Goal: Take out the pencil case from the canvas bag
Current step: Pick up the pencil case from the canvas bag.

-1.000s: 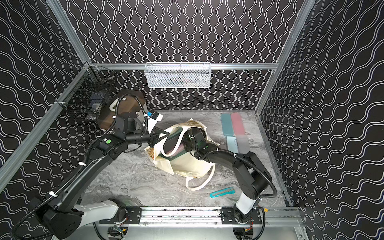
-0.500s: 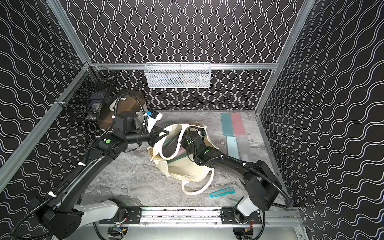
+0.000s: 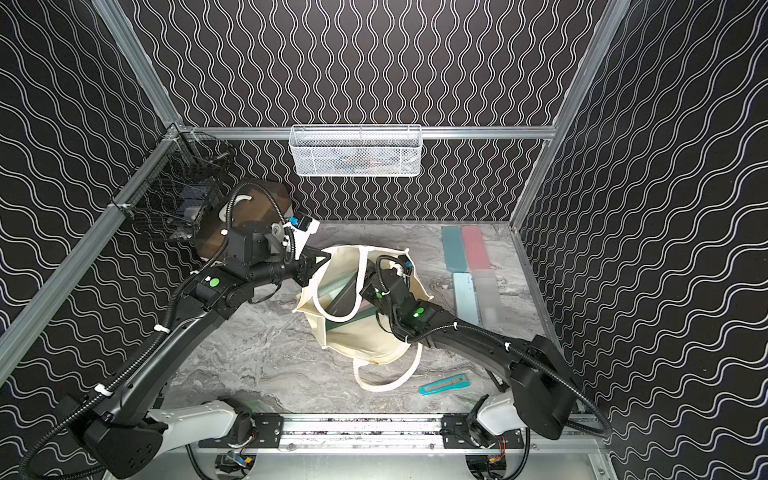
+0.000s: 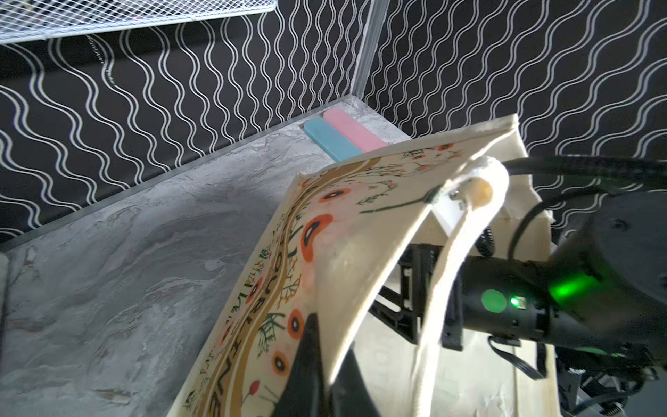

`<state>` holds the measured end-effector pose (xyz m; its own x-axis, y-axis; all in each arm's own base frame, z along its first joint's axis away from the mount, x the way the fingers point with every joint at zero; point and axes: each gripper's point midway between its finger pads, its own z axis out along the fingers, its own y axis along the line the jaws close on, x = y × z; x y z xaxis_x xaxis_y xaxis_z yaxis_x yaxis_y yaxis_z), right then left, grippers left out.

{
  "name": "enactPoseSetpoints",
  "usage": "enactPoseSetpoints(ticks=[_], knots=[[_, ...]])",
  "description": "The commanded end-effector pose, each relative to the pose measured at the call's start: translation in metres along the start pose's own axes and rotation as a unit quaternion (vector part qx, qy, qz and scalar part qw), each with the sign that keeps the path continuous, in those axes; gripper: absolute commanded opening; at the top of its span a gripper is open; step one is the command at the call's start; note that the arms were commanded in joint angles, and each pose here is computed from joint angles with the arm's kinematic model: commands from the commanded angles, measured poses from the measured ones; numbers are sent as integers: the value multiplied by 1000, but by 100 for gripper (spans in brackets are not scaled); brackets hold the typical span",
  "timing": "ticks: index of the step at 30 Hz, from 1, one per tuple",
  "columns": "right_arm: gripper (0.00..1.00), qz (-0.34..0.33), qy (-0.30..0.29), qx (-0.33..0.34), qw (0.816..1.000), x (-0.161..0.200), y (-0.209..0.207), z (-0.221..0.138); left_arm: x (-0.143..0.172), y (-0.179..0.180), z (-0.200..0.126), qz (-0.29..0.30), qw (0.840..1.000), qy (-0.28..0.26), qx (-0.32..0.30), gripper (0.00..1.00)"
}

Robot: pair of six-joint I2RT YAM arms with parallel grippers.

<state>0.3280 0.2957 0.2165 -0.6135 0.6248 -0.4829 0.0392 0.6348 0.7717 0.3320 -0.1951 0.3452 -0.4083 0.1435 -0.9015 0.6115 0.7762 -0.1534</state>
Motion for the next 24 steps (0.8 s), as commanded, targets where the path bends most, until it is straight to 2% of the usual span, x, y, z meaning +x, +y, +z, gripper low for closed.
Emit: enactPoseSetpoints(ticks=[1, 7, 14, 19, 24], knots=[[55, -9, -29, -10, 999, -14, 8, -10, -16, 16, -5, 5, 998, -28, -52, 0], [55, -33, -27, -29, 999, -16, 19, -26, -17, 23, -6, 0, 997, -32, -71, 0], [55, -54, -44, -19, 997, -28, 17, -43, -21, 32, -14, 4, 994, -38, -103, 0], [55, -53, -58, 17, 997, -32, 1, -46, -28, 34, -22, 6, 992, -49, -116, 0], [54, -40, -59, 84, 994, -32, -23, -44, -37, 26, -30, 9, 993, -62, -102, 0]])
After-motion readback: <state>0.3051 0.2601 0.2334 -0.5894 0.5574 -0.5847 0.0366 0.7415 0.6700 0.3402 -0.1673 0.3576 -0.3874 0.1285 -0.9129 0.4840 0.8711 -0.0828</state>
